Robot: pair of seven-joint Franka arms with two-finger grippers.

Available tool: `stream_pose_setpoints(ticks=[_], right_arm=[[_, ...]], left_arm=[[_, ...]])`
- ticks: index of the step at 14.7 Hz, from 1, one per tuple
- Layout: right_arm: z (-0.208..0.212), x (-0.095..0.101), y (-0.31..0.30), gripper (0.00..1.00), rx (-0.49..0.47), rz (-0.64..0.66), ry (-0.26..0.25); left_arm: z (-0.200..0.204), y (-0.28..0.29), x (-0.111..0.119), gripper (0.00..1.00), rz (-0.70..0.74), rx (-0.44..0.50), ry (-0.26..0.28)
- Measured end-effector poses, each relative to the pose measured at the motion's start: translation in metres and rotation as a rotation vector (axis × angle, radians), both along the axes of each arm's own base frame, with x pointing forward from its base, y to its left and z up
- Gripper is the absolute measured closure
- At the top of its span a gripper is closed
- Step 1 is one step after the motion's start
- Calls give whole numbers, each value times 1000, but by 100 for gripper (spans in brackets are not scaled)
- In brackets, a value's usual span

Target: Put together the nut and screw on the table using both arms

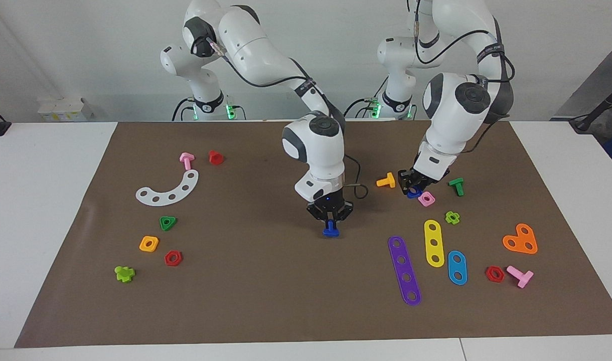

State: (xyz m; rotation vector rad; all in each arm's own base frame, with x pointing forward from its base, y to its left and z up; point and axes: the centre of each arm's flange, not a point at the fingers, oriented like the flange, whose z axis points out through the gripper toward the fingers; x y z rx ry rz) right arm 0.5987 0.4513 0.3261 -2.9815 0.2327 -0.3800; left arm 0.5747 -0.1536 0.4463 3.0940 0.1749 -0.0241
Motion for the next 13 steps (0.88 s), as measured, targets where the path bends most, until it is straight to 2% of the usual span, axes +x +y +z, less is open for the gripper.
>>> stream_pose_setpoints(ticks=[3, 6, 12, 13], right_arm=[[4, -4, 6, 81, 4, 8, -4], [-2, -6, 4, 81, -10, 6, 14], [-14, -13, -1, 81, -63, 1, 83], [-14, -13, -1, 74, -63, 0, 84]], left_arm=[[0, -1, 0, 52, 1, -4, -3], [1, -6, -1, 52, -6, -8, -6], [2, -18, -2, 52, -10, -30, -14], [3, -18, -2, 52, -10, -30, -15]])
